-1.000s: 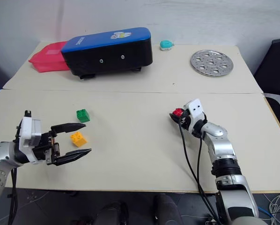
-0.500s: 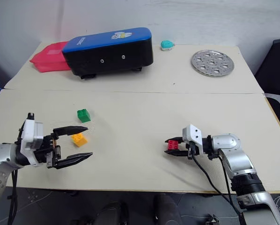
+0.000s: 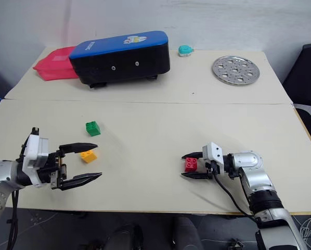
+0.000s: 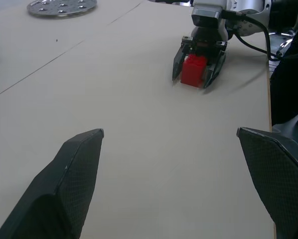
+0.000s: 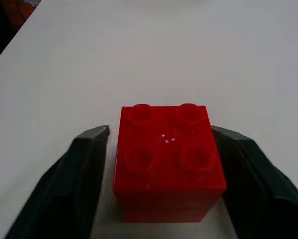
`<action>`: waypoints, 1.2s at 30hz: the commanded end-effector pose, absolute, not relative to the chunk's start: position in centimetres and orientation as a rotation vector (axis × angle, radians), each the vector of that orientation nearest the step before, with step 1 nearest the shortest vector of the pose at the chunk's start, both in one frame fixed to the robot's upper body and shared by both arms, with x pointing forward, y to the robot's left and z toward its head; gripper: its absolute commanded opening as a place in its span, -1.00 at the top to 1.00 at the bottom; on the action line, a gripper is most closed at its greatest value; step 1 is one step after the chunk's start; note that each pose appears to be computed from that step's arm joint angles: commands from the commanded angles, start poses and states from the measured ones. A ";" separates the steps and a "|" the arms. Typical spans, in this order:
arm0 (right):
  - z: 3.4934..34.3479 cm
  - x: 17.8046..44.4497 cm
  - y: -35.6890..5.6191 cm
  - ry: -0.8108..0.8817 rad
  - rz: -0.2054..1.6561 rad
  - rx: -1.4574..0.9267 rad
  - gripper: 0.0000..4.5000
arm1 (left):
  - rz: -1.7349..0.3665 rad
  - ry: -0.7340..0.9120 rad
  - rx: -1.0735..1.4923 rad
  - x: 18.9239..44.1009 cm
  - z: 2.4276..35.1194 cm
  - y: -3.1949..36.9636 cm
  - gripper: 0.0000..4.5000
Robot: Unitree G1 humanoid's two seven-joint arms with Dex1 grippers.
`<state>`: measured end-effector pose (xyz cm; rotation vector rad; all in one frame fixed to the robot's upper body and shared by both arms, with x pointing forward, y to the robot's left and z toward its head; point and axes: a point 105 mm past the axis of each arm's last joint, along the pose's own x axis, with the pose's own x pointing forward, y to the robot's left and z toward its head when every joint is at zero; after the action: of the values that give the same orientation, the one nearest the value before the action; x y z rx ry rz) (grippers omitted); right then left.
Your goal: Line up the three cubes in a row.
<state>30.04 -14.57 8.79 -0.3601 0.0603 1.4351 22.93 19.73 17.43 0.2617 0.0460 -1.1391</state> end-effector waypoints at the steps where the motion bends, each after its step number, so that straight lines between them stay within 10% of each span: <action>1: 12.3 30.0 -14.6 -0.097 1.444 -0.374 -0.99 | -1.069 0.032 0.291 22.6 18.1 21.1 -1.00; 11: 17.6 28.1 -17.9 -0.356 1.212 -0.286 -0.99 | -0.443 0.137 0.151 17.9 15.1 34.7 -1.00; 17: 15.1 26.9 -20.8 -0.335 1.094 -0.263 -0.99 | -0.166 0.153 0.090 15.1 12.4 39.6 -1.00; 26: 17.4 25.6 -19.6 -0.411 1.139 -0.230 -0.99 | -0.204 -0.014 -0.029 24.1 16.7 34.5 -1.00; 36: 17.7 25.6 -18.3 -0.441 1.160 -0.255 -0.99 | 0.002 0.182 -0.150 33.2 18.5 26.2 -1.00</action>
<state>25.97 -18.29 17.31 -0.2411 -0.4145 1.1576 33.28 25.94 18.31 -0.1707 0.1606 -0.0806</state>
